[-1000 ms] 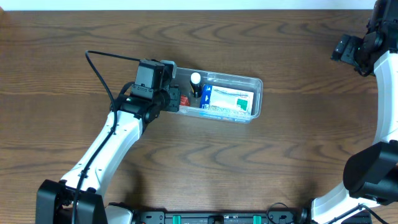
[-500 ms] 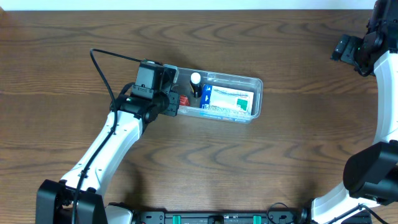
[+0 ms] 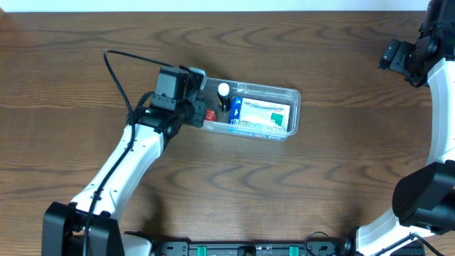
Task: Pack container
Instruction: 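Release the red box and move the left gripper to the Zam-Buk tin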
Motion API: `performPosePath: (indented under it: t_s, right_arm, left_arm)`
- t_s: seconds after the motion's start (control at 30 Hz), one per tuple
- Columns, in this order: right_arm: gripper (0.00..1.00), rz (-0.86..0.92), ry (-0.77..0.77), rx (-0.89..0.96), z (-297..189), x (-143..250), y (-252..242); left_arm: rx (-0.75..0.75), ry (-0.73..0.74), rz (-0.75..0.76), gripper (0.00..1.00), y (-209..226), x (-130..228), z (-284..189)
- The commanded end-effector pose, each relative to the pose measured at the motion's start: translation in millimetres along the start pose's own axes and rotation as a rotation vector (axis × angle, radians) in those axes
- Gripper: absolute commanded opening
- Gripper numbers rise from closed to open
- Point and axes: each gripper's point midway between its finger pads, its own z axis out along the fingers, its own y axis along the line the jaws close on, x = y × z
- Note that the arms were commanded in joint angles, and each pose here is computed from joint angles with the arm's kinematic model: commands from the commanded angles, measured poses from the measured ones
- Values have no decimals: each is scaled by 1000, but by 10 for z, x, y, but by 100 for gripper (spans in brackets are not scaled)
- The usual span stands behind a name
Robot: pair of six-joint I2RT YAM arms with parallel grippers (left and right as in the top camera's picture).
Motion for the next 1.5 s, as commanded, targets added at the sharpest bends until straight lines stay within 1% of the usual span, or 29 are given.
performPosePath:
  t_s: [0.0, 0.03, 0.13, 0.23, 0.37, 0.43, 0.53, 0.7, 0.87, 1.13, 1.3, 1.47]
  right_arm:
    - [99, -10, 5, 6, 18, 7, -25]
    - [99, -10, 5, 6, 18, 7, -25]
    - [99, -10, 5, 6, 18, 7, -25]
    - [99, -10, 5, 6, 18, 7, -25]
    - [99, -10, 5, 6, 18, 7, -25]
    - [99, -10, 5, 6, 18, 7, -25]
    - [99, -10, 5, 6, 18, 7, -25]
    - [99, -10, 5, 6, 18, 7, -25]
    - [99, -10, 5, 6, 18, 7, -25]
    - [99, -10, 5, 6, 18, 7, -25]
    - [99, -10, 5, 6, 18, 7, -25]
    - [99, -10, 5, 6, 18, 7, -25]
  left_arm:
    - [-69, -129, 12, 88, 137, -528, -242]
    - [-96, -152, 11, 98, 210, -622, -299]
    - [-147, -208, 31, 98, 440, -852, -464]
    - [-208, -236, -2, 98, 795, -976, -582]
    - [-285, -213, -86, 98, 1346, -956, -568]
    - [-287, -184, -111, 98, 1506, -914, -474]
    - [-267, -128, -110, 98, 1624, -846, -251]
    - [-251, -44, -104, 98, 1703, -690, 141]
    - [-238, 0, -113, 98, 1750, -547, 425]
    - [-185, 33, -80, 98, 1654, -440, 731]
    - [-162, 77, -71, 98, 1569, -302, 961]
    - [-156, 96, -73, 98, 1565, -223, 1075]
